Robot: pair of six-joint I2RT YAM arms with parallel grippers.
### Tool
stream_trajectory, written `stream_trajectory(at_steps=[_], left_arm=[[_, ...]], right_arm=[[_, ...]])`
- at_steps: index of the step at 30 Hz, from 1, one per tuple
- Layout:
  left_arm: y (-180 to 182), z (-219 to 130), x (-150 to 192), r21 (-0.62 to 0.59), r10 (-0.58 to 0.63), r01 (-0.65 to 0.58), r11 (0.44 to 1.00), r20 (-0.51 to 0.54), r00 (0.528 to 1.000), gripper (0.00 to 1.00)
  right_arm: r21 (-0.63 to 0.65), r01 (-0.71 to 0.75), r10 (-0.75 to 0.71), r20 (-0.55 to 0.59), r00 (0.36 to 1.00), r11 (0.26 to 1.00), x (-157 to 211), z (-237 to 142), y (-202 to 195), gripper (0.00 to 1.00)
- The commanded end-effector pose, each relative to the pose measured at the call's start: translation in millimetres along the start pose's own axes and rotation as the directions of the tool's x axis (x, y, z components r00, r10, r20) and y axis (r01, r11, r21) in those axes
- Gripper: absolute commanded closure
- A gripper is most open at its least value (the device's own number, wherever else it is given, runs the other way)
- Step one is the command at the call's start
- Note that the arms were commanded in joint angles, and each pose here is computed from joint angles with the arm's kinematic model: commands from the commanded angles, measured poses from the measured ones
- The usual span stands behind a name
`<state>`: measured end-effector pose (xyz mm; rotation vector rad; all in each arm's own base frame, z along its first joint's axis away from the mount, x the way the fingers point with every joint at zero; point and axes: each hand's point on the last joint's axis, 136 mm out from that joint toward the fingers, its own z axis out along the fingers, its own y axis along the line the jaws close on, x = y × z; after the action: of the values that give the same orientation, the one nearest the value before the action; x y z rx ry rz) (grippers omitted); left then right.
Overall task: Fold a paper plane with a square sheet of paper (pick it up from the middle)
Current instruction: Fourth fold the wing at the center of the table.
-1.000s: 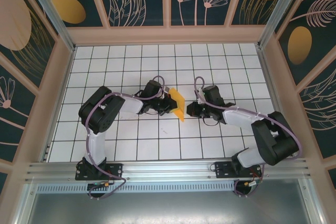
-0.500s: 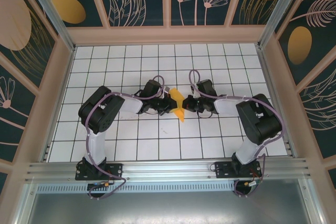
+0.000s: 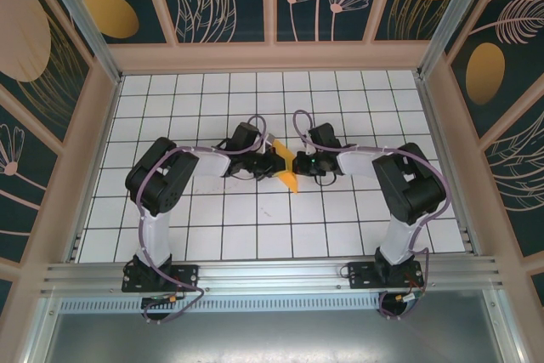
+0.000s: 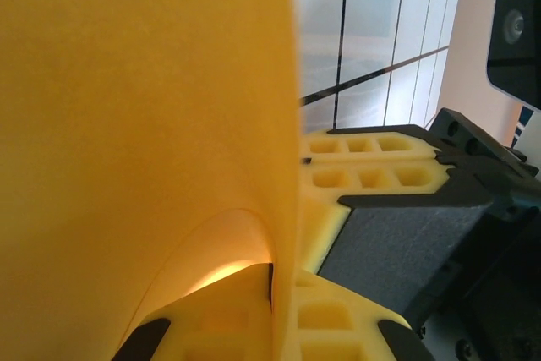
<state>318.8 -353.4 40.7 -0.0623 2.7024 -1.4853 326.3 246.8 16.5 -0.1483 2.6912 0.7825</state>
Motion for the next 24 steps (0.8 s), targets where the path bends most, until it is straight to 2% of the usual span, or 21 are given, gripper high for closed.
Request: stream_trajectory(at_steps=[1, 24], left_arm=[[11.5, -1.4, 2.2, -0.070, 0.037, -0.039, 0.997, -0.027, 0.999, 0.96], [21.7, -13.3, 6.7, -0.078, 0.054, -0.057, 0.995, -0.039, 0.998, 0.96]], right_arm=[[0.183, 0.003, 0.017, -0.107, 0.994, 0.983, 34.1, 10.1, -44.0, 0.99], [0.169, 0.015, 0.004, -0.110, 0.994, 0.986, 27.9, 12.7, -36.8, 0.99]])
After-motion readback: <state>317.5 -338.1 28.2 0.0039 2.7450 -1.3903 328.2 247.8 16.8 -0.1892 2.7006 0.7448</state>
